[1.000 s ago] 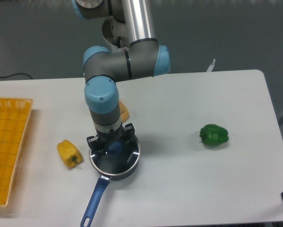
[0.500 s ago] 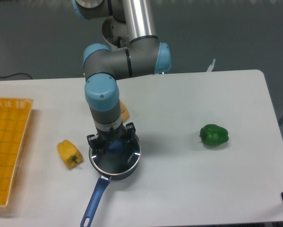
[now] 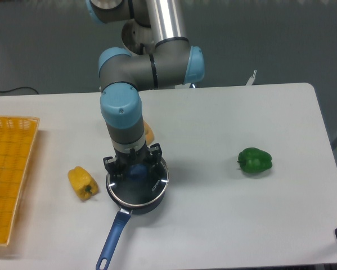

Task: Open the lid
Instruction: 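Lift the glass lid off the saucepan and carry it sideways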

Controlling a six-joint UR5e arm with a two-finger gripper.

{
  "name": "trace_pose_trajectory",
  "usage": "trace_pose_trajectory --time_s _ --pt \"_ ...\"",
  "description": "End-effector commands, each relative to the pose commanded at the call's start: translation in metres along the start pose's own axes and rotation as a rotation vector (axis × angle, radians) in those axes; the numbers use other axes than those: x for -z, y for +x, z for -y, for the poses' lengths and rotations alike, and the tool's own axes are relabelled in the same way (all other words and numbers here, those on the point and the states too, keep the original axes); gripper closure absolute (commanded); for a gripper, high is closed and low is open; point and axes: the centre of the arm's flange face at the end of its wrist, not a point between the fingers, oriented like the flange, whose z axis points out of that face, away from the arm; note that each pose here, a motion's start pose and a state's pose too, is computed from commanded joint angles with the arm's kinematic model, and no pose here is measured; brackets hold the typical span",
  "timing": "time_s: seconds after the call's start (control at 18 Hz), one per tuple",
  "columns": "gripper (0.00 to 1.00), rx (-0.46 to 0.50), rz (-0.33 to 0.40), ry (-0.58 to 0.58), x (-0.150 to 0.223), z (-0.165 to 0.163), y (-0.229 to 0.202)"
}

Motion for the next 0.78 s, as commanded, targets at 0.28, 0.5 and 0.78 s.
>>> trace_pose_trajectory --time_s 0.28,0.5,0.78 --pt "0.30 -0.135 0.000 -0.023 0.014 -0.007 -0.018" --pt "0.30 -0.255 0.004 0.005 0.027 -0.004 -0.044" --pt "0.30 -0.398 0.010 0.013 0.026 0.002 -0.076"
